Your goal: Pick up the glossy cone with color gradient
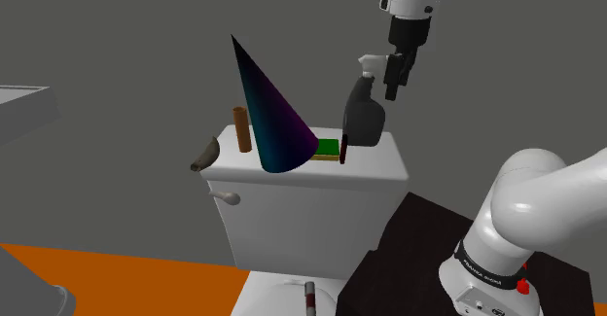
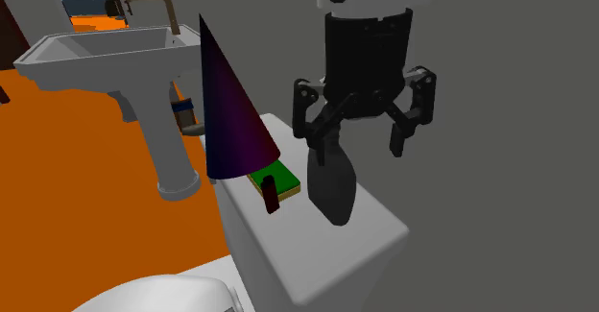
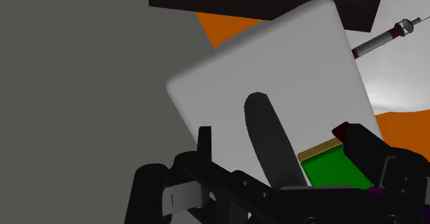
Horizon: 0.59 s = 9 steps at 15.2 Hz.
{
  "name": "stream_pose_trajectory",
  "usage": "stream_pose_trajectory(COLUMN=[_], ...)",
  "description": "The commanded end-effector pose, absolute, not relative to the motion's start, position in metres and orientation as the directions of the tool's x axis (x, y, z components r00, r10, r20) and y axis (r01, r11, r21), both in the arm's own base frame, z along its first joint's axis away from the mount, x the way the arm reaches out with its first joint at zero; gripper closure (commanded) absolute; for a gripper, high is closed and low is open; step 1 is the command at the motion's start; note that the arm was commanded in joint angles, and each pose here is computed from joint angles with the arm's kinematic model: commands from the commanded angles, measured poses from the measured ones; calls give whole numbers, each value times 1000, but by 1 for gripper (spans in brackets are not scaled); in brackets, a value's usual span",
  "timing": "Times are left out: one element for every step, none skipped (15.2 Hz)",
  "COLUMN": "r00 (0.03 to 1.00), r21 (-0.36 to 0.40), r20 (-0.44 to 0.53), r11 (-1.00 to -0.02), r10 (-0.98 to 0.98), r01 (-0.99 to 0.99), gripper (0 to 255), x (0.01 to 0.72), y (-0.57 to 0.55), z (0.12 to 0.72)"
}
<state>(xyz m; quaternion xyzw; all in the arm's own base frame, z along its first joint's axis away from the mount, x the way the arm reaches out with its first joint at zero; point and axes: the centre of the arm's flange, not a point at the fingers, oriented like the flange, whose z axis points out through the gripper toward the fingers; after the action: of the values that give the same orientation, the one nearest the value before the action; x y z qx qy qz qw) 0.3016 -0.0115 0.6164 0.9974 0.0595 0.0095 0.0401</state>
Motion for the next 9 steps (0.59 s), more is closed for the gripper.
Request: stream_pose_trajectory(r00=[993,991,989,985,981,976,971,964,957], r21=[81,91,101,111,121,131,142,152,162], r20=[14,40,67,93,118,144,170,195,220], r11=[-990,-988,-987,-985,-983,-981,-979,-977,-975], r10=[119,128,136,144,153,161,170,179,188], r01=[118,123,129,134,138,143,147,151,154], gripper=[0,0,0,0,0,0,0,0,0], x=[302,307,313,319,324,330,335,340,345], y=[-12,-2,7,17,27,36,46,56,65], z=[616,616,617,617,617,618,618,619,619])
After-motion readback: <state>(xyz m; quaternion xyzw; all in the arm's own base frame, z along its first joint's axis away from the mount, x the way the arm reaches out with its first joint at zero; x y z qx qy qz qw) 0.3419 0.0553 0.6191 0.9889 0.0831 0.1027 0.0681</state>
